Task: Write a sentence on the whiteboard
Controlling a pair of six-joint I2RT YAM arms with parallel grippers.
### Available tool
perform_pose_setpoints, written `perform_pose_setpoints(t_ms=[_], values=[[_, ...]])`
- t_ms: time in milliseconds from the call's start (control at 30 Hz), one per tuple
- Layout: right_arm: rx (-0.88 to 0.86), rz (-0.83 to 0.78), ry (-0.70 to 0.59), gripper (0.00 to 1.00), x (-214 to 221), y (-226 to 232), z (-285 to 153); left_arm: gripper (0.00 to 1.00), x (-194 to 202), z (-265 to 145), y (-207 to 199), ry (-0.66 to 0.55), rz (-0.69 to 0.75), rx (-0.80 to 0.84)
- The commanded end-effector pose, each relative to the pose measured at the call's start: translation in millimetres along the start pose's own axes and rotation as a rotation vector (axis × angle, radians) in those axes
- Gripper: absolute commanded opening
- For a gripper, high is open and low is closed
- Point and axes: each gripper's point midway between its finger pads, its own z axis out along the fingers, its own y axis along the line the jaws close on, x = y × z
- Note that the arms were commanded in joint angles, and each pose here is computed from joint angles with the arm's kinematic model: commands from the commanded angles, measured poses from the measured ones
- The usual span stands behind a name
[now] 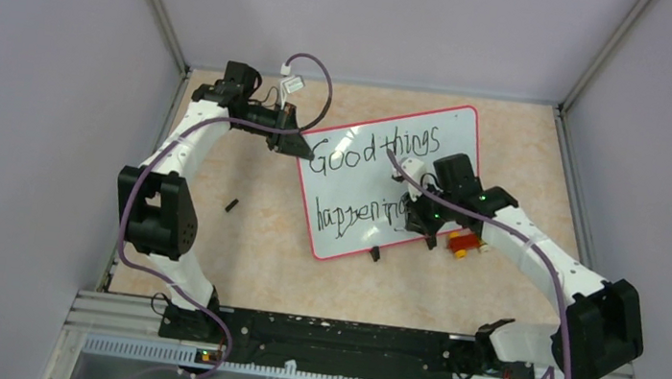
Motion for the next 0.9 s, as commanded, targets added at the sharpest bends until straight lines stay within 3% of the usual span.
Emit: perform_pose_setpoints(t_ms=[0,300,500,867], values=[[0.035,-0.036,-0.127,0.0,-46,-9,-11,0.0,-18,-5,20,-0.02,0.15,-0.111],[0.019,-0.042,-0.101,0.0,-21,5,-33,0.0,-19,-5,19,-0.022,0.151,-0.107],[0.063,0.002,-0.023,0.0,14,-17,-33,0.0,-20,-5,19,-0.023,0.153,-0.107],[0.128,0.012,-0.043,0.0,7,-40,-26,0.0,-18,-6,20,-0.021,0.151,-0.112]])
